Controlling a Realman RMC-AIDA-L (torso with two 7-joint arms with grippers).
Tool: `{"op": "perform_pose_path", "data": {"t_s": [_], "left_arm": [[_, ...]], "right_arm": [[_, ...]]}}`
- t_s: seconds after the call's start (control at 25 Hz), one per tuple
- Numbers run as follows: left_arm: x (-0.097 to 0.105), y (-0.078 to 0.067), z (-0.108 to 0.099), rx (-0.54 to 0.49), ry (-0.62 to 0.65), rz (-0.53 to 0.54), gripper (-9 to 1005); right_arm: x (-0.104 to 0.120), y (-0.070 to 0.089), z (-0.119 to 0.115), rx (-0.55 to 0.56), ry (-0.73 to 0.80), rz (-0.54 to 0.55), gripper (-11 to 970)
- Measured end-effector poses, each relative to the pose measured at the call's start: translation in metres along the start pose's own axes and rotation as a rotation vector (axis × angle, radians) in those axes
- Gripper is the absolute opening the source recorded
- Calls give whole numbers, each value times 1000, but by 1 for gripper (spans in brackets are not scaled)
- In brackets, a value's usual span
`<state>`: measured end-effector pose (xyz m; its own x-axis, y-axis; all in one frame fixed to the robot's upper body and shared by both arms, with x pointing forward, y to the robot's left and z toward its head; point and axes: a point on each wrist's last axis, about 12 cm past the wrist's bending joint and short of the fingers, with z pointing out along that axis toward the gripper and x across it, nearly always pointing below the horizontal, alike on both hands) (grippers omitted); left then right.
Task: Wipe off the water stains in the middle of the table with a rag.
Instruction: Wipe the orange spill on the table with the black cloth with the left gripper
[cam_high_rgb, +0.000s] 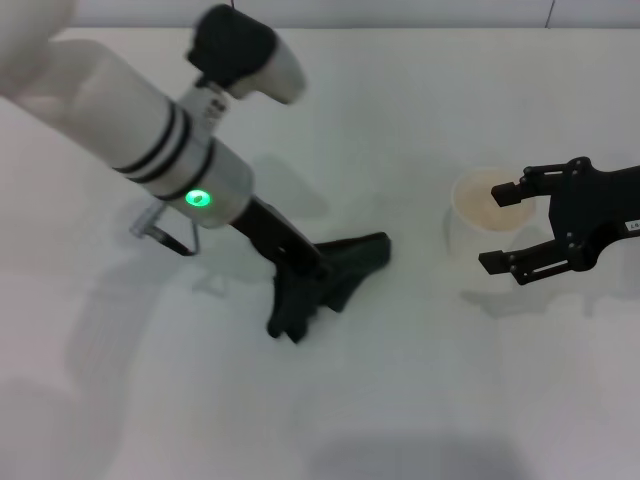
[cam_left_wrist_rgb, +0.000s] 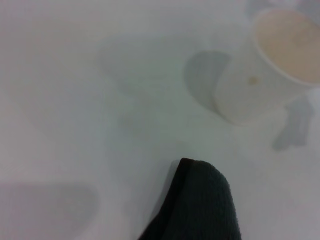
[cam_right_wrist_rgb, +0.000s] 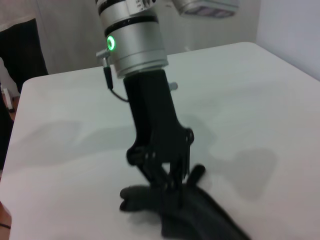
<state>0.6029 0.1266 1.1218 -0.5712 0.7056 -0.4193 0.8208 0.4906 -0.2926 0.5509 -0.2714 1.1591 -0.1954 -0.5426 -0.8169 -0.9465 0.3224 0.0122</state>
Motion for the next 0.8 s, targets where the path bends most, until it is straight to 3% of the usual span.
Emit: {"op": "perform_pose_path", "data": {"t_s": [0.08,0.2,0.64,0.8], "left_arm": [[-7,-9,8,-3,20,33,77],[-12,-9,12,-29,16,37,80],[2,38,-14,-165,-39,-107,90],[6,43,-20,-169,-50,-126,93]], "right_arm": [[0,0,0,0,0,0,870],[0,0,0,-2,0,-1,870],[-1,4,7,-25,5,-9,869],[-2,4,7,-24,2,-11,869]]}}
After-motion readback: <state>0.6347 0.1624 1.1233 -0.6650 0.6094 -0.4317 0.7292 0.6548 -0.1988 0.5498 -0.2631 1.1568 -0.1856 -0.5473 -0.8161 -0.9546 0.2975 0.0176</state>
